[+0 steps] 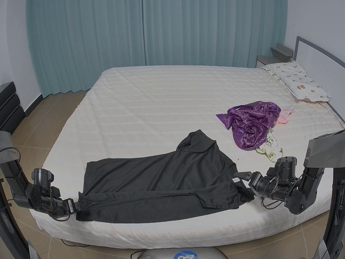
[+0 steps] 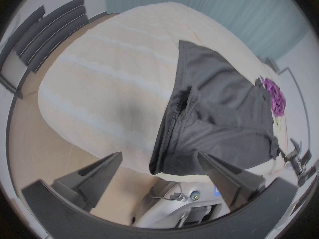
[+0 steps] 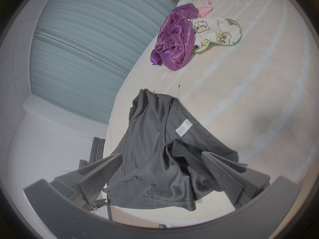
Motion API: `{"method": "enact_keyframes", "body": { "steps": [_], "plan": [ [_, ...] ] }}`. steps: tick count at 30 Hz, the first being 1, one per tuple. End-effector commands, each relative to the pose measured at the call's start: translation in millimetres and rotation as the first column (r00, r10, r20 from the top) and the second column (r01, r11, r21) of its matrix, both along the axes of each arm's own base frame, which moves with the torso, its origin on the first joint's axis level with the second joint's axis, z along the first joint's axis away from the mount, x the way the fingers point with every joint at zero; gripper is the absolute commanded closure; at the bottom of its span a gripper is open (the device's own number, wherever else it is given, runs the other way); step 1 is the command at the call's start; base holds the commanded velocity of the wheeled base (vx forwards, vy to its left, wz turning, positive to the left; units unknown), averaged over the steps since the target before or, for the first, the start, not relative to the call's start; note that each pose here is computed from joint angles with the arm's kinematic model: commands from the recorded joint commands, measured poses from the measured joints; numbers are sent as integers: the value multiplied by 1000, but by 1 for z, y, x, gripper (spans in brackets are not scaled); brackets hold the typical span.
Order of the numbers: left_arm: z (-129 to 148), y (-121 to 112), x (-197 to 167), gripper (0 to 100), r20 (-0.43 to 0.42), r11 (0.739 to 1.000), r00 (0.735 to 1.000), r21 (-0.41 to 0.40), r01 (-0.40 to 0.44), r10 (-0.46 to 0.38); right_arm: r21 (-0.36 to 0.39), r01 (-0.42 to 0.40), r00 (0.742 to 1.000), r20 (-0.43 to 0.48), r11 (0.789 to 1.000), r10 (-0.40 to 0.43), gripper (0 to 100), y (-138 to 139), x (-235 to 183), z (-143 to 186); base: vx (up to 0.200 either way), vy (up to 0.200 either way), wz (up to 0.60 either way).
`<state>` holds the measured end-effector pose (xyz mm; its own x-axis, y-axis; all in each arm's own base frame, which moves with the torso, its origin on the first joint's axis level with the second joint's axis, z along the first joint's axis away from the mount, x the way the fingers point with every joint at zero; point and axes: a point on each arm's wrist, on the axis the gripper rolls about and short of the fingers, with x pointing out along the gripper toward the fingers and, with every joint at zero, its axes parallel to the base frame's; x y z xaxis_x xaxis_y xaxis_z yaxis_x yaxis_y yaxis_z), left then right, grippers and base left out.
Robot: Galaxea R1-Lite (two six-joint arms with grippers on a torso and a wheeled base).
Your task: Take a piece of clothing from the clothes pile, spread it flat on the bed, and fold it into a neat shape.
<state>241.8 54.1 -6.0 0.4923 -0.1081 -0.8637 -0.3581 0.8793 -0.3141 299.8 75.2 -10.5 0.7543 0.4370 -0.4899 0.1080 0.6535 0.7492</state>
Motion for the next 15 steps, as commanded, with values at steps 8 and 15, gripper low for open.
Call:
{"method": "enact_keyframes", "body": {
  "steps": [8, 15],
  "plan": [
    [54, 3, 52, 0, 47, 929, 966, -288, -231, 255, -17, -22, 1000, 5, 1000, 22, 0, 17, 4, -6, 0, 0, 0],
    [32, 1, 69, 0, -57, 900, 957, -328, -286, 284, -37, 38, 997, 74, 999, -35, 0, -1, 1, 18, 0, 0, 0]
  ]
}}
